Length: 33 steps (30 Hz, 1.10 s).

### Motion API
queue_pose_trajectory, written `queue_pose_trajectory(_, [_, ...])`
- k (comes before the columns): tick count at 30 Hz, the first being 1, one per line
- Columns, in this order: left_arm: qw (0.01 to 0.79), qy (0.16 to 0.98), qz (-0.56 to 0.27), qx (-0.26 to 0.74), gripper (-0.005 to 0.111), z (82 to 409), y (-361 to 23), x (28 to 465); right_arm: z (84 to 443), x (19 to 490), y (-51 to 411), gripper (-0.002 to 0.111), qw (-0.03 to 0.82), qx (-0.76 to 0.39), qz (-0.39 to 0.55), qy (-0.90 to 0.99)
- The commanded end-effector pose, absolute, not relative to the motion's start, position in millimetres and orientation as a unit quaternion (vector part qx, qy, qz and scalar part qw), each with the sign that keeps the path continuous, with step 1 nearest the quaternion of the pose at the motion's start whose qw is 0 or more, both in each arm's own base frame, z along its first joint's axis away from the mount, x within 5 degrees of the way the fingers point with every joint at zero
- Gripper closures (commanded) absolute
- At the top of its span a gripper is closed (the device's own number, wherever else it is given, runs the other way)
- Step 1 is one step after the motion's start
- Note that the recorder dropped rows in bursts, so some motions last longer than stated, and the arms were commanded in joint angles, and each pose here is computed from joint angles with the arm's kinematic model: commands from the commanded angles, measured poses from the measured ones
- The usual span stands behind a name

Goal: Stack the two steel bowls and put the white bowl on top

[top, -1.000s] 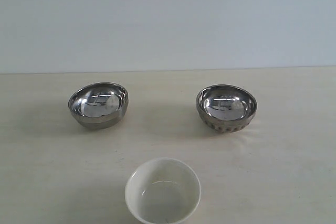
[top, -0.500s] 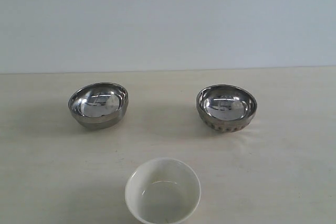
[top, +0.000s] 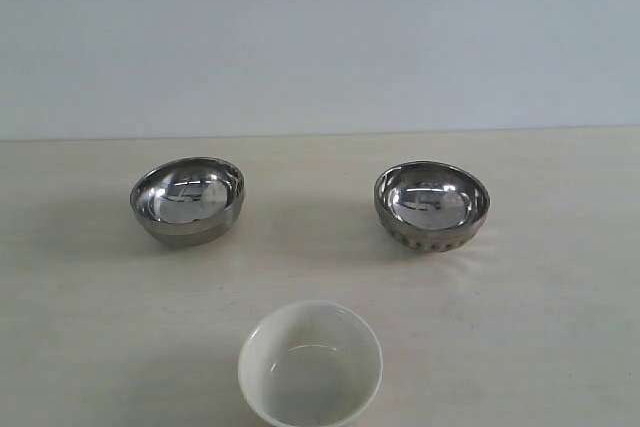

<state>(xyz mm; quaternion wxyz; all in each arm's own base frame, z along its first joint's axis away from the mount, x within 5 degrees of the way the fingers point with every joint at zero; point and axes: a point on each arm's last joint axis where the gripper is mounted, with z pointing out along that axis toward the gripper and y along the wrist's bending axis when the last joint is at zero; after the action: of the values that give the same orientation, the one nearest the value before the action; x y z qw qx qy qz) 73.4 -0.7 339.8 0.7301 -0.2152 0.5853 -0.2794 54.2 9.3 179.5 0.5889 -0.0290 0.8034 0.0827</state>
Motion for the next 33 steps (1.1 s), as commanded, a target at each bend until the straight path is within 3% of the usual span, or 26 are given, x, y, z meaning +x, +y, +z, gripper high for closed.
queue_pose_trajectory(1, [0.699,0.651,-0.235,-0.18,0.103,364.3,-5.9,119.3,180.6,54.7,8.8,0.108,0.594,-0.029,0.078,0.8])
queue_pose_trajectory(4, [0.644,0.738,-0.175,-0.097,0.103,380.1,-15.1,177.5,180.6,54.7,8.8,0.108,0.594,-0.029,0.078,0.8])
queue_pose_trajectory(7, [0.55,0.816,-0.175,-0.032,0.103,384.0,-27.9,239.4,180.6,54.7,8.8,0.108,0.594,-0.029,0.078,0.8])
queue_pose_trajectory(11, [0.493,0.855,-0.163,-0.001,0.103,373.2,-32.4,290.6,180.6,54.7,8.8,0.108,0.594,-0.029,0.078,0.8])
queue_pose_trajectory(13, [0.462,0.873,-0.159,-0.005,0.102,350.4,-33.0,320.8,180.6,54.7,8.8,0.108,0.594,-0.029,0.078,0.8])
queue_pose_trajectory(17, [0.421,0.895,-0.146,-0.005,0.083,316.9,-32.7,349.6,180.6,54.7,8.8,0.108,0.594,-0.029,0.078,0.8])
queue_pose_trajectory(22, [0.354,0.925,-0.14,-0.011,0.038,261.2,-33.4,375.4,180.6,54.7,8.8,0.108,0.594,-0.029,0.078,0.8])
queue_pose_trajectory(33, [0.281,0.949,-0.14,-0.023,0.04,190.8,-35.9,413.2,180.8,54.8,8.8,0.108,0.594,-0.029,0.078,0.8])
